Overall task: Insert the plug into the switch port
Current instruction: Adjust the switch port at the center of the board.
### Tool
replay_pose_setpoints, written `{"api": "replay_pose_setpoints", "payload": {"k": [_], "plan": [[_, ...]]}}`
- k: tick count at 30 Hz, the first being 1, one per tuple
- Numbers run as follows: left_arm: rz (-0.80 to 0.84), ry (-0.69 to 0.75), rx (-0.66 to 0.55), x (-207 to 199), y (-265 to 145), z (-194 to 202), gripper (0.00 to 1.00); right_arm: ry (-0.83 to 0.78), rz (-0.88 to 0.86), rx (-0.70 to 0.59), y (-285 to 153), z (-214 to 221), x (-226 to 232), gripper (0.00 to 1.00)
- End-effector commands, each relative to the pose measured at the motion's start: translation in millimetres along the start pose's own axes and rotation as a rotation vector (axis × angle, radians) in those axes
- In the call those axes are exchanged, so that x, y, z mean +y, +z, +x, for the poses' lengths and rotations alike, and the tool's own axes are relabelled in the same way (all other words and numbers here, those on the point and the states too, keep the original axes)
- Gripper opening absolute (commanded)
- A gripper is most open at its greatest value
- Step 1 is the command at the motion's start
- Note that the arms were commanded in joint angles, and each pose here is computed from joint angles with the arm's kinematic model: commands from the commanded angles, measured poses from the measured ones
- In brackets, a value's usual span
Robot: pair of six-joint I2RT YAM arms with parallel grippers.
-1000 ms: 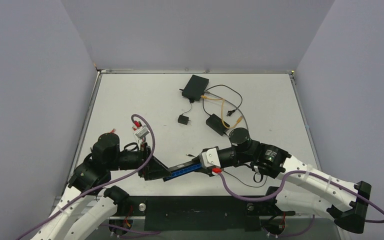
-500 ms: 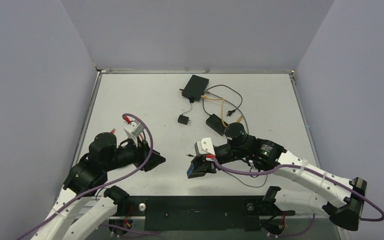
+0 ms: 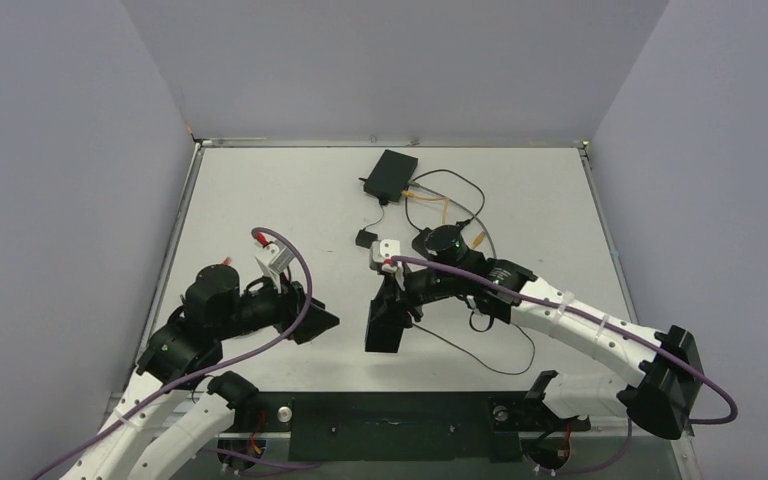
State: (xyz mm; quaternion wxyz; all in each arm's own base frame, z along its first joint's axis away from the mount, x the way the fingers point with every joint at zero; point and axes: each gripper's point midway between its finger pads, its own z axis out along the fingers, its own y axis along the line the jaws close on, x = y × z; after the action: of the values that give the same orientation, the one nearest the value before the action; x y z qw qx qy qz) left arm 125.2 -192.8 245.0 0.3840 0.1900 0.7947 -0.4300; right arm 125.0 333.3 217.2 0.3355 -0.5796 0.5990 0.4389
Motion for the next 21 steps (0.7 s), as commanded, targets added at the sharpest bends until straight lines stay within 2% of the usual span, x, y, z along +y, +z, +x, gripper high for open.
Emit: {"api": "replay_pose_setpoints", "payload": {"k": [1,7,12,14,18,21], "plan": [[0.084,-0.027,-0.041,-13.4,10.2,-14.0,0.57,0.018,0.002,-0.161,-5.5,-66.1,-8.0,0.00],[0.084,-0.090,-0.038,-4.9,25.4,-9.6,0.59,0.116,0.033,-0.216,-6.2,-89.6,-25.5,0.00],[0.115,-0.076,-0.075,-6.9,27.2,-11.4,0.83,0.251,0.007,-0.237,-2.2,-99.6,-45.3,0.00],[0.123,-0.070,-0.095,-7.6,27.1,-13.3,0.88,0.298,-0.023,-0.238,1.0,-102.0,-48.9,0.00],[0.137,-0.061,-0.127,-6.0,30.7,-14.6,0.92,0.361,-0.088,-0.238,7.7,-104.4,-51.5,0.00],[0.138,-0.073,-0.122,-0.5,37.1,-9.1,0.93,0.399,-0.139,-0.289,13.0,-114.6,-53.8,0.00]]}}
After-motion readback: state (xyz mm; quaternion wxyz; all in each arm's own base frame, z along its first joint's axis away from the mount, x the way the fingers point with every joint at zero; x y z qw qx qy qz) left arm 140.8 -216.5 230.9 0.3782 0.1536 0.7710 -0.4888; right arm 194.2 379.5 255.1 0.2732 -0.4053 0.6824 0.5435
